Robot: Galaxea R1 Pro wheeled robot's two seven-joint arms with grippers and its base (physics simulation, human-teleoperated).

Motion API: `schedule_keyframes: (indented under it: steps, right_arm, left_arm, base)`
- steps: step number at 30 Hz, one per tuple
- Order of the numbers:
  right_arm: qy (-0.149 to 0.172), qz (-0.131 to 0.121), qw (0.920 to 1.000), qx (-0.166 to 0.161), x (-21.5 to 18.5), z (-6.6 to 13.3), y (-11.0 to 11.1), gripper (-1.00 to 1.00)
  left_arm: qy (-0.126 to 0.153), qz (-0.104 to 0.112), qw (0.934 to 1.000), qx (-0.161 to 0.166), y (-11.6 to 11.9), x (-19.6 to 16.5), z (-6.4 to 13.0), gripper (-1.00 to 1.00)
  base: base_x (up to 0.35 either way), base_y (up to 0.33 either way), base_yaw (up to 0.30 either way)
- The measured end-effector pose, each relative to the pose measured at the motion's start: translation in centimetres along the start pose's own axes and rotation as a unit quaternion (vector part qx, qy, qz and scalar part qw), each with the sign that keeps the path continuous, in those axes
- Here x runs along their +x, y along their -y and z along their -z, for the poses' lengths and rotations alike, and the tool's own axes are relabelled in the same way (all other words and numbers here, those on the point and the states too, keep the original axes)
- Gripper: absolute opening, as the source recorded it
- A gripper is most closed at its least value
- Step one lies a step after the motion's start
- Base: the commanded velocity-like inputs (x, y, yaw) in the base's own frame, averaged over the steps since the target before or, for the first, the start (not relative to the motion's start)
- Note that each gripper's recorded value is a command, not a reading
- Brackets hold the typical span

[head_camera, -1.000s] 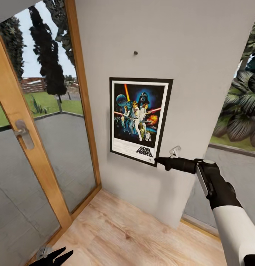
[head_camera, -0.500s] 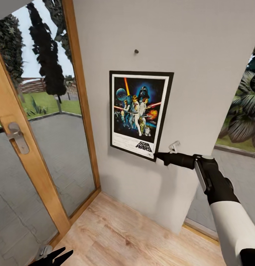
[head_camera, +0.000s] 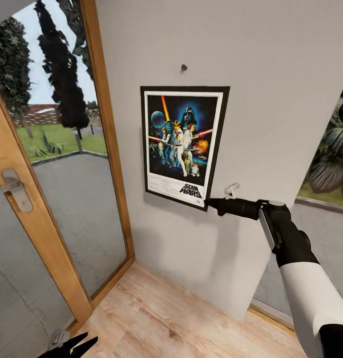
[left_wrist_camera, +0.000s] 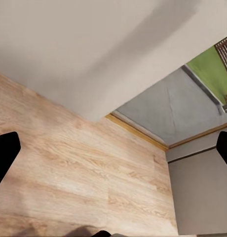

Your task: Pick up the poster from the kitchen countertop and hang it on one of the wall nails in the kitchen.

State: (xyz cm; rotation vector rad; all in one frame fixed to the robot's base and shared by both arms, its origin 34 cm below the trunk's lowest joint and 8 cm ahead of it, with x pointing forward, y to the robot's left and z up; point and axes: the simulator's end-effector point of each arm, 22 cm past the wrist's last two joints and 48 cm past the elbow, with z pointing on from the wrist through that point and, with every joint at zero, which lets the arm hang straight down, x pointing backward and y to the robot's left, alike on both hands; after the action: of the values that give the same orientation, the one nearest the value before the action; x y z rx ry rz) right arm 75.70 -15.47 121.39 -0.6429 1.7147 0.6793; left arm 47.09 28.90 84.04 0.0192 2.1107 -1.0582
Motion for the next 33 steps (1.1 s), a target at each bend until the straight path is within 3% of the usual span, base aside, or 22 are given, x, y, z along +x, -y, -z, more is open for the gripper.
schedule_keyframes:
  steps: [14,19,27,33]
  right_arm:
    - [0.016,0.012,0.9998,0.001,-4.4,0.4,-0.3,-1.0]
    - [0.013,-0.001,0.9999,-0.002,-5.9,0.4,-1.0,-1.0]
    - [0.023,0.006,0.9997,-0.003,-8.3,0.7,-1.5,-1.0]
    - [0.016,-0.006,0.9998,-0.003,-8.7,0.7,-1.6,-1.0]
  left_arm:
    - [0.0,0.0,1.0,0.0,0.0,0.0,0.0,1.0]
    - [0.0,0.0,1.0,0.0,0.0,0.0,0.0,1.0]
    - [0.0,0.0,1.0,0.0,0.0,0.0,0.0,1.0]
    - [0.0,0.0,1.0,0.0,0.0,0.0,0.1,1.0]
  base:
    - [0.08,0.0,0.0]
    - [0.004,0.0,0.0]
    - [0.0,0.0,0.0]
    - [0.0,0.0,0.0]
